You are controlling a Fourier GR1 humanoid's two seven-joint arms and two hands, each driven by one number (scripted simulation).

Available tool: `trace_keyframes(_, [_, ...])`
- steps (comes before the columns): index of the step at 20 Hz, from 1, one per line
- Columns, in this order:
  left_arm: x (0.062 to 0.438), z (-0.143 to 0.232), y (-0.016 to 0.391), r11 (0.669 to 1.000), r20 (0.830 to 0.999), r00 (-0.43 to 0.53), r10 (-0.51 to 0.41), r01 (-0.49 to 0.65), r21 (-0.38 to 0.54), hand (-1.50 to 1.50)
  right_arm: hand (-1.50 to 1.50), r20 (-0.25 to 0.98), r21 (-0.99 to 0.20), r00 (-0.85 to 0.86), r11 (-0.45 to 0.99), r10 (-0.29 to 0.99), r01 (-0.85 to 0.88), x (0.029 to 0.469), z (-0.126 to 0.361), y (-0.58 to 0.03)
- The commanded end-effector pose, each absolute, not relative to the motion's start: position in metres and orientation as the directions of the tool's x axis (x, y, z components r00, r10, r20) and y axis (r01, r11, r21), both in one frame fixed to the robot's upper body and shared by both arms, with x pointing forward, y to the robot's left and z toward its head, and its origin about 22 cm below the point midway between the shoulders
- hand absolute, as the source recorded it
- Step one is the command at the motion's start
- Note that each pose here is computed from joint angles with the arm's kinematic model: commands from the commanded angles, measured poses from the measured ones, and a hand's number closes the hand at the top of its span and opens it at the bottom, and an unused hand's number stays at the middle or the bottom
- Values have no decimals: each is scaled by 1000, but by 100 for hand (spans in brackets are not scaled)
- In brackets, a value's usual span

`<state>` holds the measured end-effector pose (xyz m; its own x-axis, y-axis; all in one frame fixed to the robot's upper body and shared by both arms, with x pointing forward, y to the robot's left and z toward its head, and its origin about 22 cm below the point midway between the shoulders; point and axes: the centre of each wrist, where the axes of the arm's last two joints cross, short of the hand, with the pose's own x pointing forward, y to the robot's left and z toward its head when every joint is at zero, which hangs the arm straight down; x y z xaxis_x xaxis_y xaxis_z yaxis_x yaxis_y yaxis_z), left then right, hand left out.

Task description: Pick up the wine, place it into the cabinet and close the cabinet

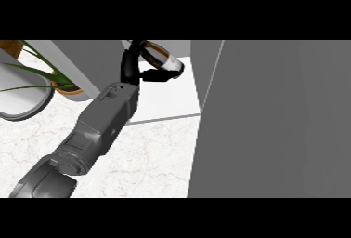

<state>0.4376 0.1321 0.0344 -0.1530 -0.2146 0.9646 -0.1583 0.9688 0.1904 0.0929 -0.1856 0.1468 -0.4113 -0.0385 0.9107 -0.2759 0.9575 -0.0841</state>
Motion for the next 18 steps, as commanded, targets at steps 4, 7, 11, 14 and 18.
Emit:
trace_keyframes(4, [445, 52, 131, 998, 967, -254, -37, -57, 24, 150, -150, 920, -13, -374, 945, -116, -326, 70, 178, -194])
trace_keyframes(7, [446, 63, 107, 999, 962, -269, 50, 32, -42, 150, -150, 916, -27, -388, 946, -106, -322, 76, 170, -192])
trace_keyframes(11, [445, 65, 101, 993, 950, -294, 104, 92, -80, 150, -150, 922, 6, -367, 952, -124, -307, 68, 177, -191])
trace_keyframes(14, [447, 71, 101, 987, 952, -274, 136, 123, -105, -150, -150, 917, 3, -381, 955, -122, -298, 66, 181, -196])
trace_keyframes(18, [448, 67, 111, 983, 956, -256, 144, 145, -109, -150, -150, 916, -4, -386, 961, -107, -276, 62, 189, -202])
